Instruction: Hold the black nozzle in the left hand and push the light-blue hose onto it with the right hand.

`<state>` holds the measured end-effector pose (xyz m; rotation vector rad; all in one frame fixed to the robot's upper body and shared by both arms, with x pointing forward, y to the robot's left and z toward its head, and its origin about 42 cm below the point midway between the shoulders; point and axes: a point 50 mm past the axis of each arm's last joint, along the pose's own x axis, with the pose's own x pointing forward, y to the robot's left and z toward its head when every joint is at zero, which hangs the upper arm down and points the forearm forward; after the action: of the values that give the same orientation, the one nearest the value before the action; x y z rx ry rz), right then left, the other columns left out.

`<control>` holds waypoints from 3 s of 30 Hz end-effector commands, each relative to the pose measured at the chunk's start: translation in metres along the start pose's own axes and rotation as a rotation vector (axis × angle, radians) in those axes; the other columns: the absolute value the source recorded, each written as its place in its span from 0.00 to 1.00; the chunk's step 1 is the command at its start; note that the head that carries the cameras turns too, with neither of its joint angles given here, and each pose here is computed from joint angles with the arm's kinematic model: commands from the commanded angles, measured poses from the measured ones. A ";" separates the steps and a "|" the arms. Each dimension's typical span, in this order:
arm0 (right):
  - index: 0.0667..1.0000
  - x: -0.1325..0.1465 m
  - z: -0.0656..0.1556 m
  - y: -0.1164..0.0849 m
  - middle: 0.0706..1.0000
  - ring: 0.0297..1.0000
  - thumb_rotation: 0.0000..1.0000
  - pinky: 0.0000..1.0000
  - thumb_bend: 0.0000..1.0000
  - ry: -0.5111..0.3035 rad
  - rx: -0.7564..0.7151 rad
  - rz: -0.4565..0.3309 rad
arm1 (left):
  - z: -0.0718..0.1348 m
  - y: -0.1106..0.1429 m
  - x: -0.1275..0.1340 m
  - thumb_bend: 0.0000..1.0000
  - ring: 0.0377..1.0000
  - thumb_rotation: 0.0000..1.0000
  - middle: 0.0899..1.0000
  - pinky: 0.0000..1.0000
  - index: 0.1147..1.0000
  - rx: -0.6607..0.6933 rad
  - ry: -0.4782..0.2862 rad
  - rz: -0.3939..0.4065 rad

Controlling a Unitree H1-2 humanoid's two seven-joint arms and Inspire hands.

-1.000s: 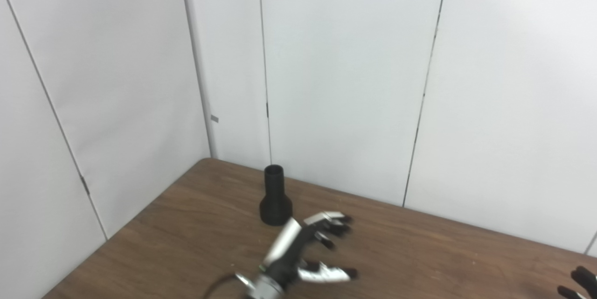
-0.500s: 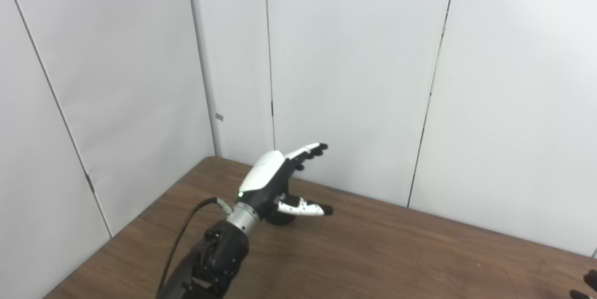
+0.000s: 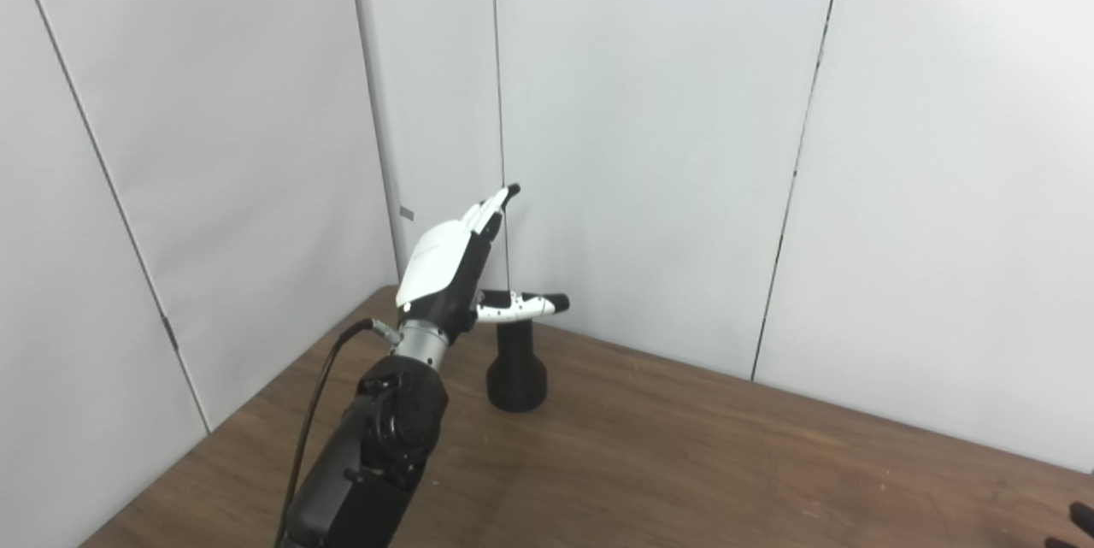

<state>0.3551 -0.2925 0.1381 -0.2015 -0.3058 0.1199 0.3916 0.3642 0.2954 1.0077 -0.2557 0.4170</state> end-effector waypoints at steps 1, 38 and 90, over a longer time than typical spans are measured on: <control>0.86 -0.013 -0.010 -0.001 0.90 0.81 0.13 0.71 0.67 0.039 0.016 -0.005 | 0.013 0.020 0.009 0.91 1.00 0.44 1.00 0.95 0.98 0.010 -0.006 0.065; 0.87 -0.022 -0.006 -0.011 0.91 0.82 0.13 0.70 0.66 0.046 0.012 -0.015 | -0.027 -0.051 -0.028 1.00 0.97 0.56 0.92 0.98 0.96 0.091 0.325 -0.216; 0.85 -0.037 0.003 -0.008 0.89 0.79 0.18 0.66 0.71 0.059 -0.031 -0.002 | -0.043 -0.106 -0.002 0.94 0.88 0.42 0.85 0.85 0.81 0.113 0.364 -0.310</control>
<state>0.3256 -0.3035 0.1348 -0.2449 -0.2508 0.1095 0.4292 0.3513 0.1793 1.0449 0.2642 0.3307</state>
